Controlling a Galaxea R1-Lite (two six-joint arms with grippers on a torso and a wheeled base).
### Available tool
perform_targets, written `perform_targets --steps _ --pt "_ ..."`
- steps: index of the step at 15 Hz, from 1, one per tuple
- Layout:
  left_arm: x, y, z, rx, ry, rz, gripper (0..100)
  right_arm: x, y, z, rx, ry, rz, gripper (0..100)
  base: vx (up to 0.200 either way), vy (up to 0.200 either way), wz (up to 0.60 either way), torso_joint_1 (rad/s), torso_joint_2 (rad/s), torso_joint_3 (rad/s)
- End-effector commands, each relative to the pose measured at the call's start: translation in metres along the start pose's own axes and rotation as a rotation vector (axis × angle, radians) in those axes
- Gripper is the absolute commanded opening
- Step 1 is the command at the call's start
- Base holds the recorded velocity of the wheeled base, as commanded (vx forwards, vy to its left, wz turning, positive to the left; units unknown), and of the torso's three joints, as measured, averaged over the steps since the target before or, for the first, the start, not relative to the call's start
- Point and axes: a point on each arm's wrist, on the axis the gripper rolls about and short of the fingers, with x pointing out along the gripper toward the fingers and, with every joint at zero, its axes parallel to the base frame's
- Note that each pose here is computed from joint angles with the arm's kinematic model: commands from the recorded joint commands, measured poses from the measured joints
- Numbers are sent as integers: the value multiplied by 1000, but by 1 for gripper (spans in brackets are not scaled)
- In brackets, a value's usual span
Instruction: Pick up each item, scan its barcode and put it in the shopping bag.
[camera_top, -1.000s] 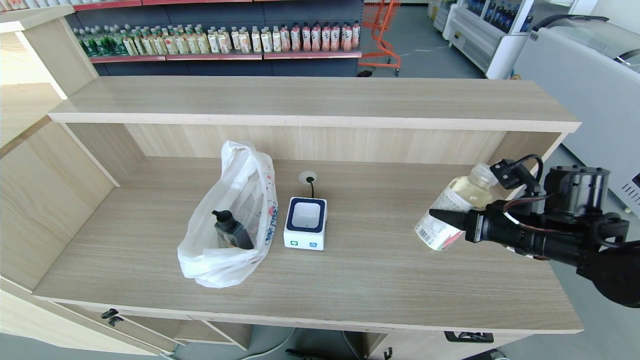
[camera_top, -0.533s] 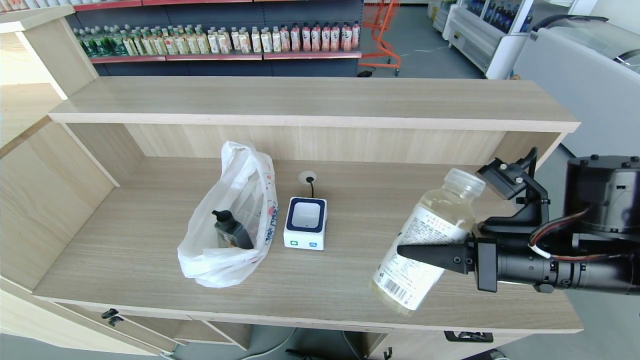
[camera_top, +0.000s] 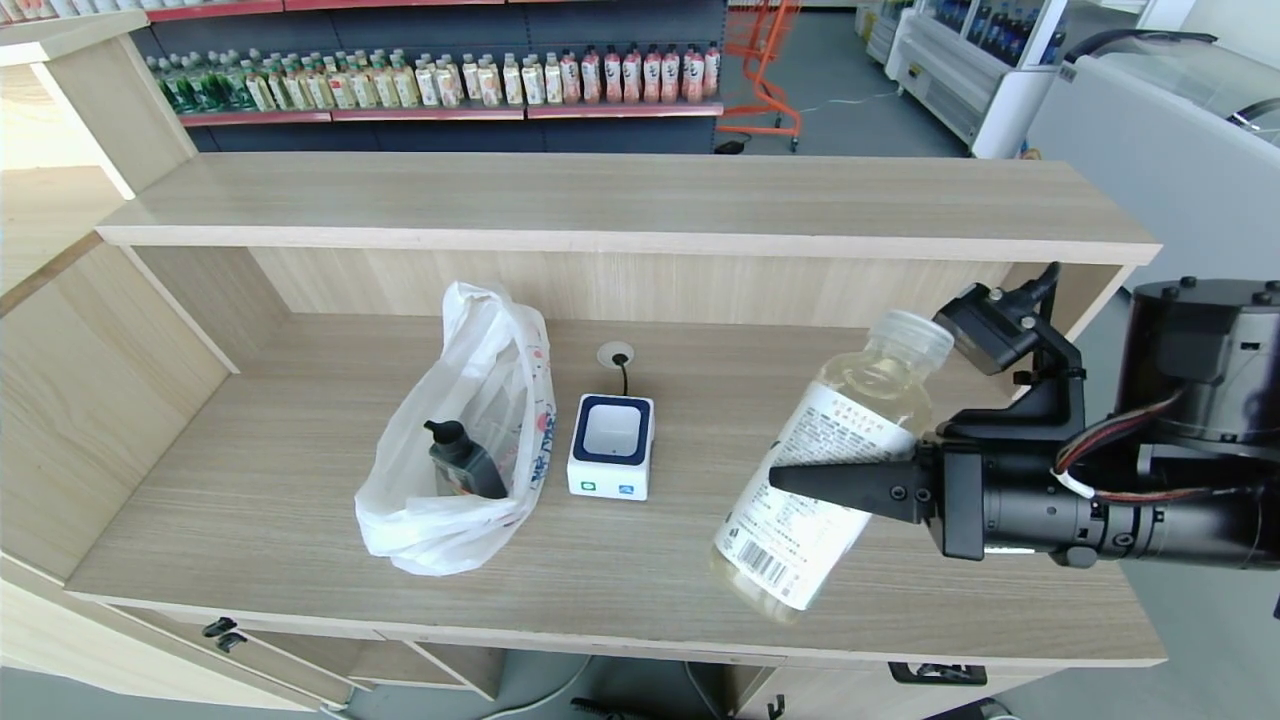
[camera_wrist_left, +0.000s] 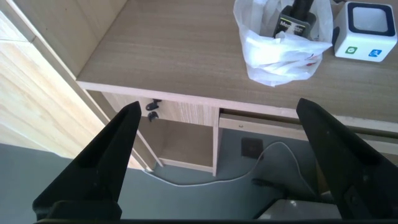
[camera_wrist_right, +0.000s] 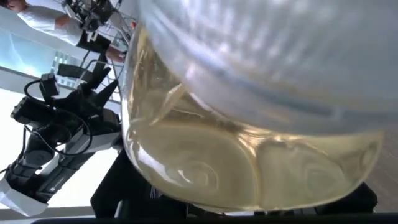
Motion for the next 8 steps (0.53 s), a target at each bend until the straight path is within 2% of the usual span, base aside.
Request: perform_targets --steps 1,8 --pt "0 0 0 1 0 0 100 1 4 -1 -5 9 29 0 0 0 0 0 0 0" --pt "0 0 0 1 0 0 100 3 8 -8 -1 43 63 0 0 0 0 0 0 0"
